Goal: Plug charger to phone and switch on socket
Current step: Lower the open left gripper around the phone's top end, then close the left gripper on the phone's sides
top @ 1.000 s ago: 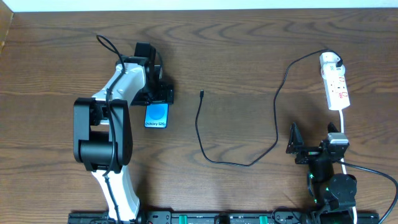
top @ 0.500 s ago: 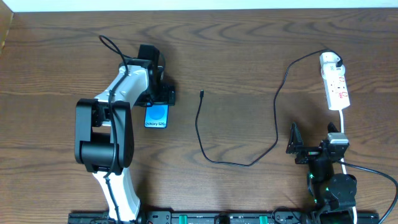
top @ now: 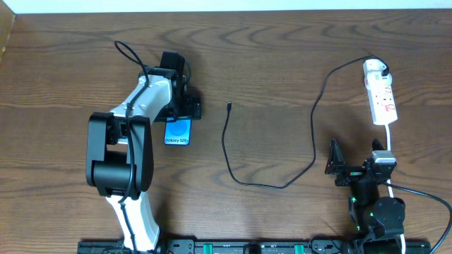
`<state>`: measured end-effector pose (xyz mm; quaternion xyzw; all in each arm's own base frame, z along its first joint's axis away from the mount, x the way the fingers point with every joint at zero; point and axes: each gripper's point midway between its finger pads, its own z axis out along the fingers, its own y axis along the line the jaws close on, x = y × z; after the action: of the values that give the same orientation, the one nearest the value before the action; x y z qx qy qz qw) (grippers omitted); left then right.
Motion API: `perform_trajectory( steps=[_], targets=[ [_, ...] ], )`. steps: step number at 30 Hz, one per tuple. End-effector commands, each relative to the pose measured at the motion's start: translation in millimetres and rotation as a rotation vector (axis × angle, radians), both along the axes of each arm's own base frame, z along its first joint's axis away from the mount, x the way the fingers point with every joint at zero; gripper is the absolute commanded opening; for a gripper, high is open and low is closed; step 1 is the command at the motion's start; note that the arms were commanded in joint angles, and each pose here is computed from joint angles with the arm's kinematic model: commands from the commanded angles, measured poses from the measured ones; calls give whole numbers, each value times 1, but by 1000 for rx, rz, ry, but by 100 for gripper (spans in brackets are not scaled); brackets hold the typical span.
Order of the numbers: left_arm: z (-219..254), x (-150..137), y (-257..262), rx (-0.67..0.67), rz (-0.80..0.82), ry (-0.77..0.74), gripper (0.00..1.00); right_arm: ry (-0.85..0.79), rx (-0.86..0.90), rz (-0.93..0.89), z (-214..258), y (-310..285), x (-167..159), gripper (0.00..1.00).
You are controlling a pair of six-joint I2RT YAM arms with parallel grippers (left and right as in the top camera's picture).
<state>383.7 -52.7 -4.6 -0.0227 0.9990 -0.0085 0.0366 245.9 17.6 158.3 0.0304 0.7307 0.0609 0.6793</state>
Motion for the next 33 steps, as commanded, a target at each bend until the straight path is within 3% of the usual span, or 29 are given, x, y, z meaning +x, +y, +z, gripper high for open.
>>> perform_trajectory(
  steps=[1,33],
  targets=[
    [-38,-42,3,27,7,154,98,1,-3,-5,-1,-1,0,99],
    [-39,-52,4,31,-20,187,97,2,-3,-4,-1,-1,0,99]
  ],
)
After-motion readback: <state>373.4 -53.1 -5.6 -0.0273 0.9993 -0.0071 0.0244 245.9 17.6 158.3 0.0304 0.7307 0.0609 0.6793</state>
